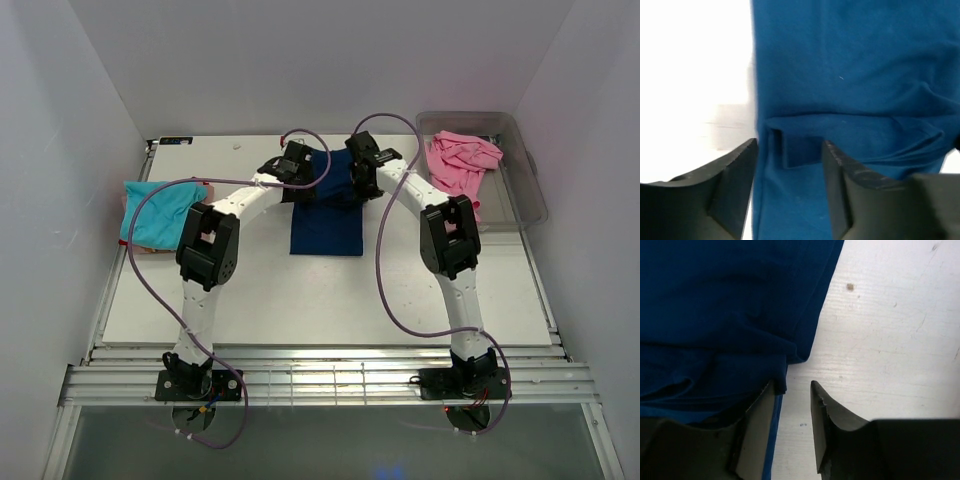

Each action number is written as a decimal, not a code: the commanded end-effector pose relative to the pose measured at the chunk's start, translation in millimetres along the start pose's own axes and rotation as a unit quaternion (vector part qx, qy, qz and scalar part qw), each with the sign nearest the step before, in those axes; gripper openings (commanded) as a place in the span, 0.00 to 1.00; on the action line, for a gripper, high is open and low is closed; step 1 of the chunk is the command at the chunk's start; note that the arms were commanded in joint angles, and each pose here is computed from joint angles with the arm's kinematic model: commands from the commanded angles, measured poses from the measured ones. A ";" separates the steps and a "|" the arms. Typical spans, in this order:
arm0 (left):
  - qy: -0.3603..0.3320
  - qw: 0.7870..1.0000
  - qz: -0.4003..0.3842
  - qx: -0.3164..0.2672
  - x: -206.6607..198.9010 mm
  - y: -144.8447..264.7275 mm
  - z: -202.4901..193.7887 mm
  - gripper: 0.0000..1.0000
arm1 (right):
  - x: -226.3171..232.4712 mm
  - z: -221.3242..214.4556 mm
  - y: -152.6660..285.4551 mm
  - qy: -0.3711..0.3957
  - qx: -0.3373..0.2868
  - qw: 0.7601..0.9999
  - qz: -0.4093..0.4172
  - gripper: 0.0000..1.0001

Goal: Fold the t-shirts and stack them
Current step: Fold the tshirt

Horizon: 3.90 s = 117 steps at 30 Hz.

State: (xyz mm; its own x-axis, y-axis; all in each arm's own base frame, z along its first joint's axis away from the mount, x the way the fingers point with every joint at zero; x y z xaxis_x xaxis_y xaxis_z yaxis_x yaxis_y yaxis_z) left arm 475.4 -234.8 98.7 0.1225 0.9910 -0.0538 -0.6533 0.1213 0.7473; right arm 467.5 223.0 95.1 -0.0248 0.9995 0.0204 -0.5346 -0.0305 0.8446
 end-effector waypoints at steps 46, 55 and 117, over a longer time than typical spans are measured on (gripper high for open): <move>0.027 0.986 -0.153 0.056 -96.3 89.7 -160.4 0.00 | 72.5 -57.8 14.0 -0.038 0.090 0.965 0.243 0.08; 0.006 0.980 -0.179 0.084 -109.1 112.7 -197.7 0.00 | 71.8 -57.3 8.6 -0.042 0.081 0.969 0.231 0.08; 0.100 0.986 -0.128 -0.031 -9.5 123.5 -147.5 0.95 | 13.3 -145.0 92.4 -0.073 0.091 0.964 0.240 0.69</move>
State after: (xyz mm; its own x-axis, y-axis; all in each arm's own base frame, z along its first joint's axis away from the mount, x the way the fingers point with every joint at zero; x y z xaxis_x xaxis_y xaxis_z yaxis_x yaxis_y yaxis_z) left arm 276.6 -215.2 89.9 0.1317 0.9335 -0.3335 -0.6493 0.3354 0.6826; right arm 287.6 223.0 90.1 -0.0890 0.8878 0.4516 -0.3065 -0.4558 0.8357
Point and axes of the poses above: each gripper's point midway between its finger pads, its own y axis back along the fingers, its own x axis along the line the jaws close on, z = x × y, the point moved 4 cm from there along y, back along the fingers, and after that the axes turned 9 degrees about -y, right-handed, at the moved point
